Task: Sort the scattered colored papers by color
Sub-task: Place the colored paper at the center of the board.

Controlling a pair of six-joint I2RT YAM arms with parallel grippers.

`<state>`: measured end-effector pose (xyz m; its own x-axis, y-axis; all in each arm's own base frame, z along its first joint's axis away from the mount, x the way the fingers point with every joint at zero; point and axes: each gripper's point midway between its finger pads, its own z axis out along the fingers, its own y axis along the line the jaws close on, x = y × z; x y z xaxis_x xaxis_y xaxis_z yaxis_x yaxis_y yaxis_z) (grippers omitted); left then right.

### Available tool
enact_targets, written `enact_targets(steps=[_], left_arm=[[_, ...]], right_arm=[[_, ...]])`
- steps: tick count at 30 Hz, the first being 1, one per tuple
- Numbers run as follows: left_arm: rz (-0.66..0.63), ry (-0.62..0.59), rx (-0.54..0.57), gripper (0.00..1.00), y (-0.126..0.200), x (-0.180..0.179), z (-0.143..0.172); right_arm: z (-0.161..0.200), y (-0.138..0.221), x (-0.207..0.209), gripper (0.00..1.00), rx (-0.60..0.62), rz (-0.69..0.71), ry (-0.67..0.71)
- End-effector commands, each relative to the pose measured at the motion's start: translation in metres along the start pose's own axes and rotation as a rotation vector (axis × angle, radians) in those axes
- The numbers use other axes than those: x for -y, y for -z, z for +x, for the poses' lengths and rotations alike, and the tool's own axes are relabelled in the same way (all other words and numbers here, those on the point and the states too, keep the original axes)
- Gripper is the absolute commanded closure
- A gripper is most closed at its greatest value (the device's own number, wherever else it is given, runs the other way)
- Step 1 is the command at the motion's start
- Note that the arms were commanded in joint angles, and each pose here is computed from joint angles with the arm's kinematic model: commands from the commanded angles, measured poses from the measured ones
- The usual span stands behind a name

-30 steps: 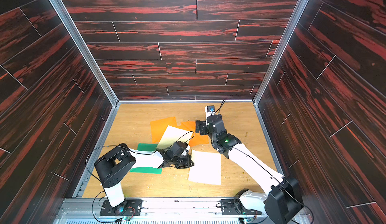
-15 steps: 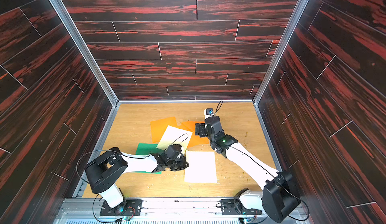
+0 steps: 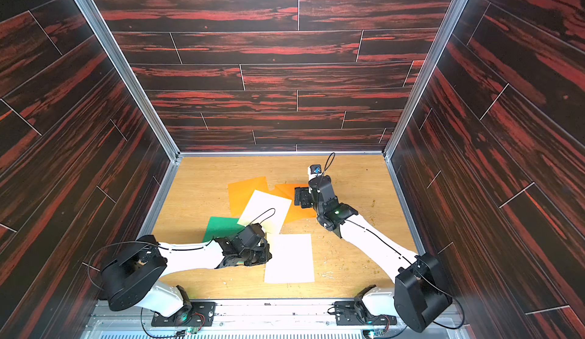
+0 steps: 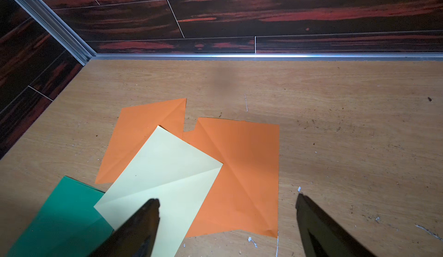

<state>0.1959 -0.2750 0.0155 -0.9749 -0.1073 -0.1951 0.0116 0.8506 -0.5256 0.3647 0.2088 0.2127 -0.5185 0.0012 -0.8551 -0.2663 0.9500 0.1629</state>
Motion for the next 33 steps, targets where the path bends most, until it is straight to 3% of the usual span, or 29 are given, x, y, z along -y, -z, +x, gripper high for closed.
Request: enact_targets(steps=[1,11,16,19,28,30,33], left_arm=[[-0.073,-0.013,0.01,1.0,0.008,-0.019,0.0],[-0.096,-0.022,-0.001,1.0,0.005,-0.021,-0.001],[-0.105,-0.022,0.003,0.8,0.009,-0.021,-0.001],[-0.11,-0.027,0.022,0.74,0.015,-0.021,-0.004],[-0.126,-0.046,0.062,0.7,0.038,-0.02,-0.01],[-0.131,-0.048,0.095,0.7,0.047,-0.018,-0.015],[-0.127,-0.044,0.253,0.7,0.075,-0.009,-0.045]], right_arm=[[0.009,-0.005,0.0,0.07,-0.019,-0.008,-0.012],[0.018,-0.011,0.001,0.07,-0.042,-0.005,-0.007],[0.019,-0.013,0.0,0.08,-0.048,-0.011,-0.004],[0.02,-0.014,-0.002,0.08,-0.052,-0.016,-0.003],[0.026,-0.022,-0.008,0.07,-0.076,-0.046,-0.01],[0.027,-0.024,-0.012,0.08,-0.083,-0.067,-0.012],[0.036,-0.032,-0.022,0.11,-0.116,-0.122,-0.01]])
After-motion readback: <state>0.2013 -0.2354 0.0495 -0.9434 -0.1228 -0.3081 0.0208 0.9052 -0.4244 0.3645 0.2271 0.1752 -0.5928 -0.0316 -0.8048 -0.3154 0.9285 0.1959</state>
